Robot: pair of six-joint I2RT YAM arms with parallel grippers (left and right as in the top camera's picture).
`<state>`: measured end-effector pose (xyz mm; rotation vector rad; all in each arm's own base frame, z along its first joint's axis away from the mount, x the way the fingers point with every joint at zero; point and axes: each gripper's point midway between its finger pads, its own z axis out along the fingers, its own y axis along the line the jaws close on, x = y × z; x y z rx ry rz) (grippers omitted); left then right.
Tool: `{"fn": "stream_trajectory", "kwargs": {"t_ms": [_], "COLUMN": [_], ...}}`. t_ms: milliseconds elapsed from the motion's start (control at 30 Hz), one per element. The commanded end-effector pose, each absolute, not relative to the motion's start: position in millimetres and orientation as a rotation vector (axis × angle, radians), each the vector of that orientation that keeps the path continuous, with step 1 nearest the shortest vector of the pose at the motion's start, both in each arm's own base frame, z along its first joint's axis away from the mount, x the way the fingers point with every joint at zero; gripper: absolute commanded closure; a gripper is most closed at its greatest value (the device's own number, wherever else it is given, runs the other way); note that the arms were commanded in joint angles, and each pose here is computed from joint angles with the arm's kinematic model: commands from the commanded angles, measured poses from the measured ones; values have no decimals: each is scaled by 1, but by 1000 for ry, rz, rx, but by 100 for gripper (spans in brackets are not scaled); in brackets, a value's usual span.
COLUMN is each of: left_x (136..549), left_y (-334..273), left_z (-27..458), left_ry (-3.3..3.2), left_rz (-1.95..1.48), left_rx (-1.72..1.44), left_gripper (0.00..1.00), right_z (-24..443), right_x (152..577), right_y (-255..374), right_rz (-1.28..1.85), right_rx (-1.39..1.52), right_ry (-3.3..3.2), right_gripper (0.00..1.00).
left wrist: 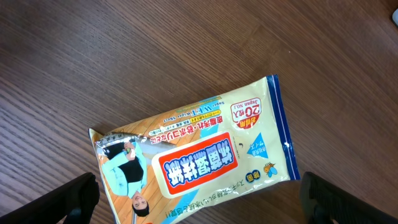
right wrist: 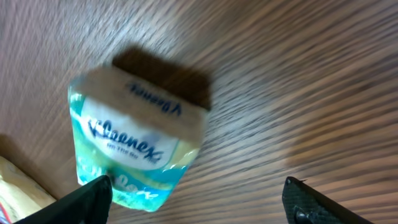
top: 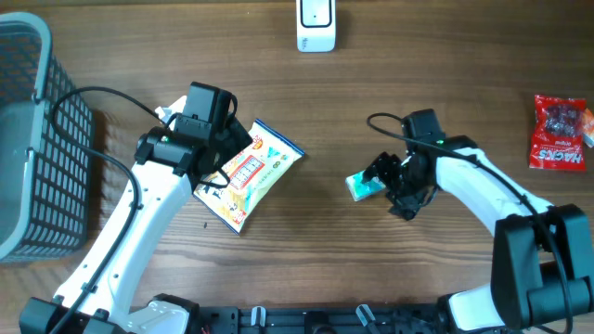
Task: Scan the item barcode
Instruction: 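Grasp the teal tissue pack with the right gripper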
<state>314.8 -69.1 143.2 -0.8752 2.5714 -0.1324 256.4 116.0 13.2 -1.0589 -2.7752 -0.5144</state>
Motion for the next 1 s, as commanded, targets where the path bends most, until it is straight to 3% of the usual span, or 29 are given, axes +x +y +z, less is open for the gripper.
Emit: {"fn": "stream_trajectory", "kwargs": {"t_ms": [0,500,633,933,967], "left_x": [315,311,311,311,311], "left_y": [-64,-62,-62,-62,-62], "left_z": [142,140,140,140,140], "left_ry": [2559,2576,2577,2577,2577], "left_rz": [-104,-87,-88,-87,-87], "left_rx": [-906,-910,-910,-909,-909], "left_gripper": [0,0,0,0,0], "right_z": [9,-8,-11,-10,-8], "right_x": [250,257,262,264,265], "right_y": [121,108,101,99,99], "right_rz": [-440,-376,-338,-321,-325], "right_rx": [-1103,-1229,-1251,-1240,-1210], "right_ry": [-2779,-2824,-2869,-2889,-2903], "right_gripper": [14,25,47,76,87]}}
